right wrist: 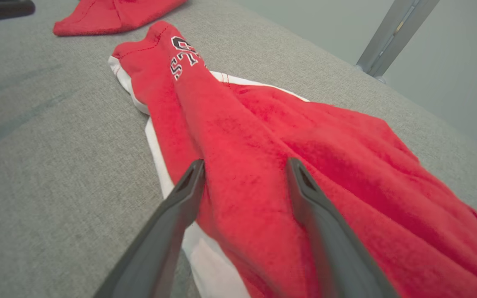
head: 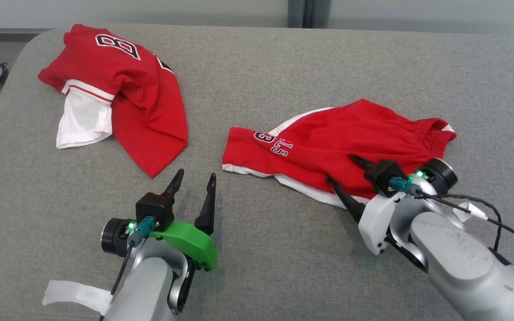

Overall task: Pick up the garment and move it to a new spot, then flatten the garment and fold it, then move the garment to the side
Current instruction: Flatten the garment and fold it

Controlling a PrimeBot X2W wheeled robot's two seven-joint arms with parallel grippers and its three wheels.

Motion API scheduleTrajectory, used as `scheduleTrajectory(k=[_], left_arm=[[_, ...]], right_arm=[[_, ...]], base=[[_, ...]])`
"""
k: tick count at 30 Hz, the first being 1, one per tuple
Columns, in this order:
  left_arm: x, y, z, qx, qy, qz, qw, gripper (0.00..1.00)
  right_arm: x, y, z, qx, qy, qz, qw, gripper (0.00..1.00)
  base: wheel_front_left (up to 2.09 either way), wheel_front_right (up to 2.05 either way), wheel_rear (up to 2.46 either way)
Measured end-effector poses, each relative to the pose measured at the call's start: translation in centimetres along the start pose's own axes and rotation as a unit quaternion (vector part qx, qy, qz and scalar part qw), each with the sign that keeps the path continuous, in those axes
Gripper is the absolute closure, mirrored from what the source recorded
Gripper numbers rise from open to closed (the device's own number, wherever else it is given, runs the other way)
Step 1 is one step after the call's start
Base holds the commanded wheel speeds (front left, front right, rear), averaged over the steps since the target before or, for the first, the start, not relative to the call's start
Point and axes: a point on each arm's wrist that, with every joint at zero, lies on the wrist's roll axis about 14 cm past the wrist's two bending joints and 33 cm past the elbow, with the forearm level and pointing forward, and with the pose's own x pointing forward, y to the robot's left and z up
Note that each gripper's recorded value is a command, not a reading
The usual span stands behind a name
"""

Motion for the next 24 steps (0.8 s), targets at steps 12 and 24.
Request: scheduleTrajectory(k=[12, 24], left_arm=[[0.5, -0.2, -0.6, -0.015, 0.005, 0.002, 1.000, 0.00], [0.8, -0.8, -1.0, -0.020, 0.013, -0.011, 1.000, 0.00]], right_arm=[[2.1, -2.8, -1.5, -0.024, 0.044, 0.000, 0.999, 1.00], [4.6, -5.3, -2.4, -0.041, 0.084, -0.004, 0.996, 0.00]], base=[[0.00, 0.00, 0.00], [0.00, 0.00, 0.00]])
